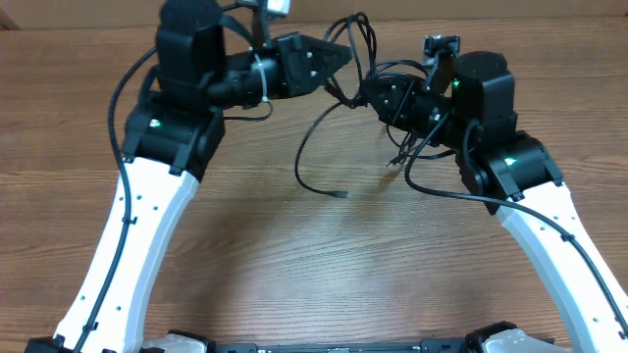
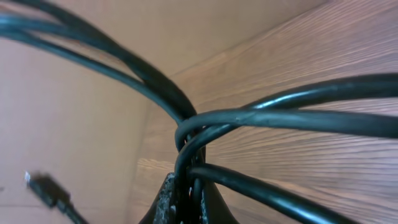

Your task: Untangle cables

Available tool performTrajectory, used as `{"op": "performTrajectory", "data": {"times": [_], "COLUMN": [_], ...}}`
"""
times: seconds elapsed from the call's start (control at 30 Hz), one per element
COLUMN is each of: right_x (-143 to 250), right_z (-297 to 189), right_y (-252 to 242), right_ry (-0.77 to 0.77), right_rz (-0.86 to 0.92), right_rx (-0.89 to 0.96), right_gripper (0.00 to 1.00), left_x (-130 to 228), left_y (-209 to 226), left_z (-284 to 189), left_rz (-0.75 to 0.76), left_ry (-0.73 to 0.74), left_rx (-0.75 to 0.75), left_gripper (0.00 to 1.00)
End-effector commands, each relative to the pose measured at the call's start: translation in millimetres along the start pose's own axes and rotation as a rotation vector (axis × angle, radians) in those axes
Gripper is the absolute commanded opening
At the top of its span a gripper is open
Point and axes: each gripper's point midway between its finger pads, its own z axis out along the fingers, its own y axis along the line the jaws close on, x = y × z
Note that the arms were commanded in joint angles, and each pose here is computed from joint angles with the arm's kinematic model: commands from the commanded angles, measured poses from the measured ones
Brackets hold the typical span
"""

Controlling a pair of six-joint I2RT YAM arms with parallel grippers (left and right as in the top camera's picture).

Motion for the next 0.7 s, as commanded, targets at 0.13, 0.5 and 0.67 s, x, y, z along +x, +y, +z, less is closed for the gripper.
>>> {"op": "performTrajectory", "data": {"times": [0.13,0.5,0.67], "right_x": [-23,-28,-25], "right_z": [-13,-17,-17], "right_y": [-51,-58,-61], "right_ry": [-0.064,-0.040,-0.010], "right_rz": [-0.125,-0.431,-0.620], "right_rx": [0.176,0.200,0.210], "right_gripper": [0.04,0.04,0.04], "left_x": [-7,-4,0], "left_y": [-34,-8,-4], "left_z": [-59,-78,-78], "left_rz": [0.089,0.067,0.072], "left_ry": [-0.022,-0.005,0.007], "left_rx": [0.059,-0.001,-0.011], "left_gripper": [0.04,0.04,0.04]}}
